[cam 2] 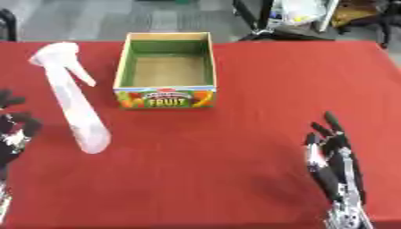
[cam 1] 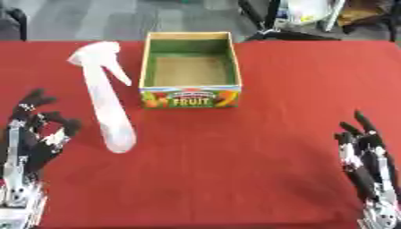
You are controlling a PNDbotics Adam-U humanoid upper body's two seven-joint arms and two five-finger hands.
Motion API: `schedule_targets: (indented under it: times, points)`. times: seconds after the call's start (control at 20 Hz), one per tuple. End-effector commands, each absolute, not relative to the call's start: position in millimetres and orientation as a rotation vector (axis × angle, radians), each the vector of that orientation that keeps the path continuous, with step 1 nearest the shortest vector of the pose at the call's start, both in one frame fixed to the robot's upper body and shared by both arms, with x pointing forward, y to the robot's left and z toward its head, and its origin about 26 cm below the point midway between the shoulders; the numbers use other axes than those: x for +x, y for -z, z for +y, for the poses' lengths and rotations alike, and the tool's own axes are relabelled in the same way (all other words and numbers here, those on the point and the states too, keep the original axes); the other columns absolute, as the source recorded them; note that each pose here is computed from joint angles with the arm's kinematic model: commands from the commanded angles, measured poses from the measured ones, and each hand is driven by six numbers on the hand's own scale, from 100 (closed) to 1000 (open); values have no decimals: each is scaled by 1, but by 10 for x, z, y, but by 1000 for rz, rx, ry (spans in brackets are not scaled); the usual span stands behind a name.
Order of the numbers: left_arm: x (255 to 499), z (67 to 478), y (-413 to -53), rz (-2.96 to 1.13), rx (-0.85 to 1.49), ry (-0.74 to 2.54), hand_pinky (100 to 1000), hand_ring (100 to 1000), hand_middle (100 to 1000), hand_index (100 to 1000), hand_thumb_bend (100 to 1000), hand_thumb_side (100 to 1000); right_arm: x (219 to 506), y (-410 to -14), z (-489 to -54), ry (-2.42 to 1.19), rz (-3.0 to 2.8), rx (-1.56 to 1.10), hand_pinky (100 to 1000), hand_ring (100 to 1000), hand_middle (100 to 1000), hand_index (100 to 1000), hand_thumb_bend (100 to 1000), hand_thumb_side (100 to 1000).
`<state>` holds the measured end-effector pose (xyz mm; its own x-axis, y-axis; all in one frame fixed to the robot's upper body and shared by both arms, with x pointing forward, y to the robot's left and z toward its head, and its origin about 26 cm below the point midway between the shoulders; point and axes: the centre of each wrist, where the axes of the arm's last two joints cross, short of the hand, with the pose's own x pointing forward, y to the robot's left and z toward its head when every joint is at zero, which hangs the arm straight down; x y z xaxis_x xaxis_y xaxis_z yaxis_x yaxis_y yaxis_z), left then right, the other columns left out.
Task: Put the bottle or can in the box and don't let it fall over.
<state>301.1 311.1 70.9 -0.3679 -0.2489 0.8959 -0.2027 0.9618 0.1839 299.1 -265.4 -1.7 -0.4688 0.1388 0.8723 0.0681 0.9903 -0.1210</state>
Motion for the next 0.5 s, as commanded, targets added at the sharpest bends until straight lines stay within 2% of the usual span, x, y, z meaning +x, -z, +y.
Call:
schedule_targets:
  times: [0.05, 0.5]
  points:
    - [3122, 3131, -830, -1974, 313, 123, 780, 480, 678, 865, 1000, 401, 3015, -70, -2698, -109, -2085, -157, 795, 893, 1000, 950, 100, 470]
    - [3428, 2939, -922, -1951, 205, 168, 761, 472, 686, 866, 1000, 427, 3011, -59, -2679, -111, -2081, -147, 795, 893, 1000, 949, 100, 470]
